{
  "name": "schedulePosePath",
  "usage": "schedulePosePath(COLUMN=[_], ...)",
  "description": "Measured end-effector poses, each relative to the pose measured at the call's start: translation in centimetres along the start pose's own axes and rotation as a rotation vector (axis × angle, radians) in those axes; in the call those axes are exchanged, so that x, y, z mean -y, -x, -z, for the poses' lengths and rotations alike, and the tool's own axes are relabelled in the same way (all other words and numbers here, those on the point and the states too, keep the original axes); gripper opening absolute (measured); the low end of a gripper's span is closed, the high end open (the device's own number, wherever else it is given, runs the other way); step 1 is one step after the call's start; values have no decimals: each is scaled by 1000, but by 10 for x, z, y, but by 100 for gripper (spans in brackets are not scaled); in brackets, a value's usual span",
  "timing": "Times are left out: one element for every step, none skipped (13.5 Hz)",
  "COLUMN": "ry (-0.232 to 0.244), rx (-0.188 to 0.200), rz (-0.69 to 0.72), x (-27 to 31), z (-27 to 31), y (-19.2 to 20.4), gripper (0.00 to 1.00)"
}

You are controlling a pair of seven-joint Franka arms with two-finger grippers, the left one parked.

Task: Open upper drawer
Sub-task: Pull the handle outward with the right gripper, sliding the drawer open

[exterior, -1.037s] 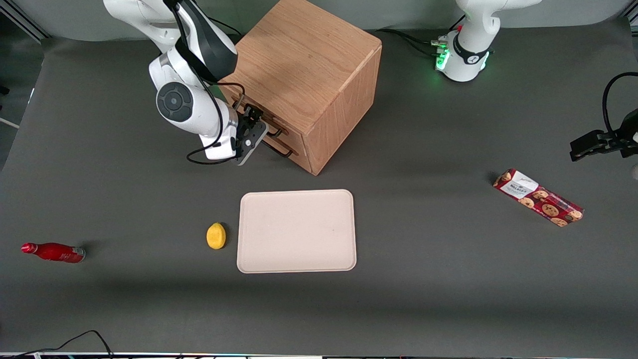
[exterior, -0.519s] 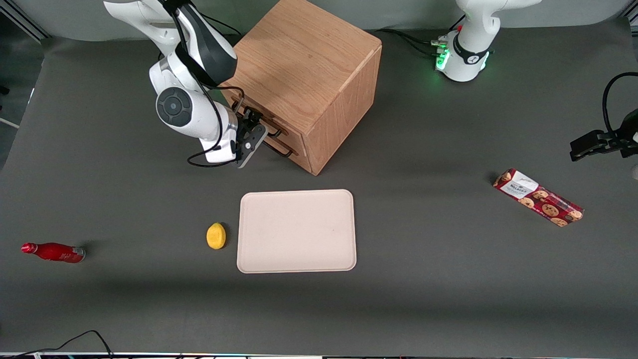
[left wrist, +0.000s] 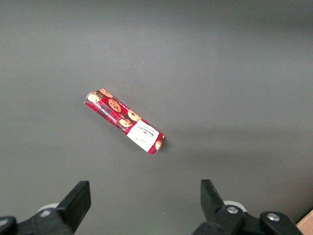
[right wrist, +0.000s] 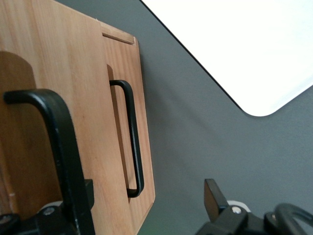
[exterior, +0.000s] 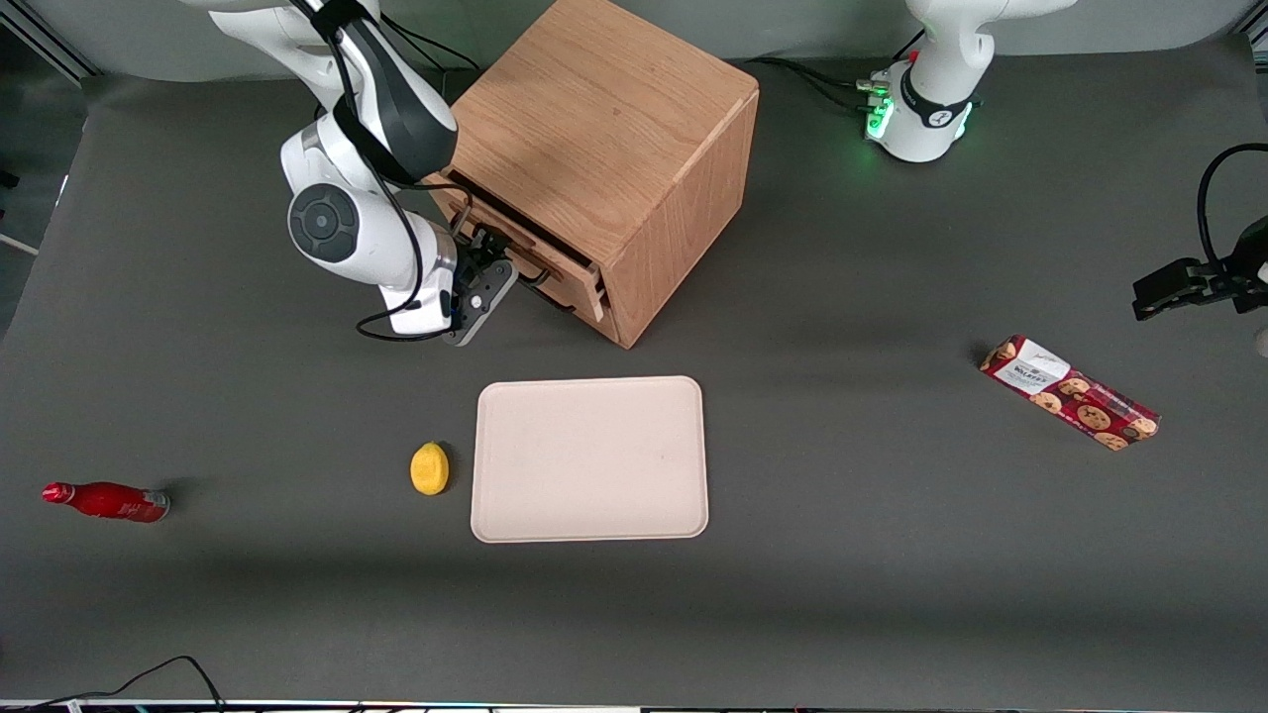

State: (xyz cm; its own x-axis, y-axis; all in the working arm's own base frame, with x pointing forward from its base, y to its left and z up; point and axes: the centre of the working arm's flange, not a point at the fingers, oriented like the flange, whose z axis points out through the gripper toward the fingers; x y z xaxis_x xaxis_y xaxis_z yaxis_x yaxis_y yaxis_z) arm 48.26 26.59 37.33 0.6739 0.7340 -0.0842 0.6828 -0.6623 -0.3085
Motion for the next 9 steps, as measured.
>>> schedulePosePath(ry=[1, 4, 10, 15, 20, 23, 25, 26, 26], rx=[-2, -4, -7, -13, -21, -28, -34, -39, -44], rz=[-5, -12, -19, -21, -20, -21, -21, -22, -25], x=[-5, -11, -18, -25, -32, -39, -46, -53, -60], z=[1, 2, 4, 6, 10, 13, 16, 18, 20], y=[1, 3, 5, 7, 8, 10, 12, 14, 16], gripper=[100, 100, 100, 100, 100, 100, 100, 100, 100])
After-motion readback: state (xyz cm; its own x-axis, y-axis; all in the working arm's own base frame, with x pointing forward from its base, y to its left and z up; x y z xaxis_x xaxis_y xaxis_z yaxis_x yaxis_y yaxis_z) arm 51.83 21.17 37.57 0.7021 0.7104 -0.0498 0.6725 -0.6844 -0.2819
